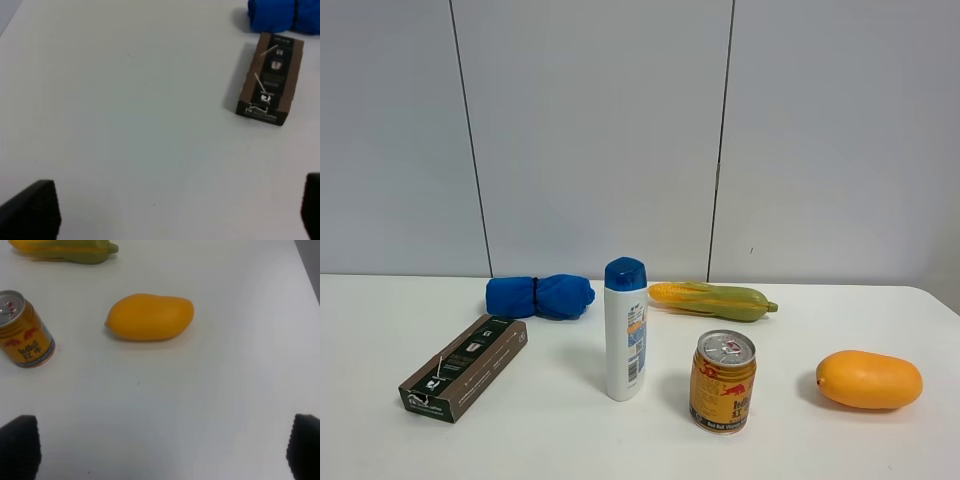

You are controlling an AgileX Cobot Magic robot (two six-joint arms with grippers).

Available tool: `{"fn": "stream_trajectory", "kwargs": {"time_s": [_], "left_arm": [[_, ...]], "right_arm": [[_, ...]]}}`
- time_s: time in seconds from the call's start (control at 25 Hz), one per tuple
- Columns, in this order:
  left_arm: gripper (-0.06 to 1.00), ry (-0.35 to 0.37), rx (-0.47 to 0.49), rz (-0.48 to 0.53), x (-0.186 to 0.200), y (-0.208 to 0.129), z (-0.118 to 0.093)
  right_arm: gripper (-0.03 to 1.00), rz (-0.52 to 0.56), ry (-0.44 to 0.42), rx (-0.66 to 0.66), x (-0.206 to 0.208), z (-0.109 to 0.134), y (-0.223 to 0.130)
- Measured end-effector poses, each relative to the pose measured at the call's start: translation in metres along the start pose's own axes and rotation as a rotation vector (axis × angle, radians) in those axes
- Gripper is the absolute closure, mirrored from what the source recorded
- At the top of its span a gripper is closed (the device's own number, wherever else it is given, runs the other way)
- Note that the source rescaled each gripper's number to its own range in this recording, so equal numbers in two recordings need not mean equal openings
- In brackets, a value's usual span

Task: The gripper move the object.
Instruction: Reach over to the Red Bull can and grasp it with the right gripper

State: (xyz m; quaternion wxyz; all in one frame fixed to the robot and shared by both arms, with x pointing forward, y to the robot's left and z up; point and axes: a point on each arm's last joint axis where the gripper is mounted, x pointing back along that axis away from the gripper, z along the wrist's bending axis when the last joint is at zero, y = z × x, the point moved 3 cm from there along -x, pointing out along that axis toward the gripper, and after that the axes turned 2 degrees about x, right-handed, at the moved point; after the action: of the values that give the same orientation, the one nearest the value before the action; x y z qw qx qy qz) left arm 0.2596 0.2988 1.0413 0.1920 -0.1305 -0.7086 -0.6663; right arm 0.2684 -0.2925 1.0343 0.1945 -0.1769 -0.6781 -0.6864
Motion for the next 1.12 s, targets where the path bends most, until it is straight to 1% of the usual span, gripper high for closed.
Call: {"fn": "stream_trajectory", "kwargs": {"time_s": [0.44, 0.68, 0.8, 0.88, 1.12], "left_arm": [[-0.06, 0.000, 0.000, 0.000, 0.000, 0.000, 0.000], [-0.06, 0.000, 0.000, 0.000, 0.000, 0.000, 0.000], [-0.06, 0.000, 0.000, 0.000, 0.000, 0.000, 0.000], [-0.06, 0.000, 0.000, 0.000, 0.000, 0.000, 0.000], [-0.06, 0.000, 0.000, 0.000, 0.000, 0.000, 0.000]], "right_arm": [[-0.03, 0.000, 0.003, -0.002, 0.000, 0.000, 0.000], [-0.03, -0.012, 0.054, -0.019, 0.005, 0.007, 0.004], [-0.03, -0.027, 0.062, 0.000, 0.016, 0.008, 0.016], [-0.03, -0.008, 0.067, 0.018, 0.022, 0.009, 0.028], [-0.03, 0.106, 0.086, 0.069, 0.021, 0.010, 0.071]]}}
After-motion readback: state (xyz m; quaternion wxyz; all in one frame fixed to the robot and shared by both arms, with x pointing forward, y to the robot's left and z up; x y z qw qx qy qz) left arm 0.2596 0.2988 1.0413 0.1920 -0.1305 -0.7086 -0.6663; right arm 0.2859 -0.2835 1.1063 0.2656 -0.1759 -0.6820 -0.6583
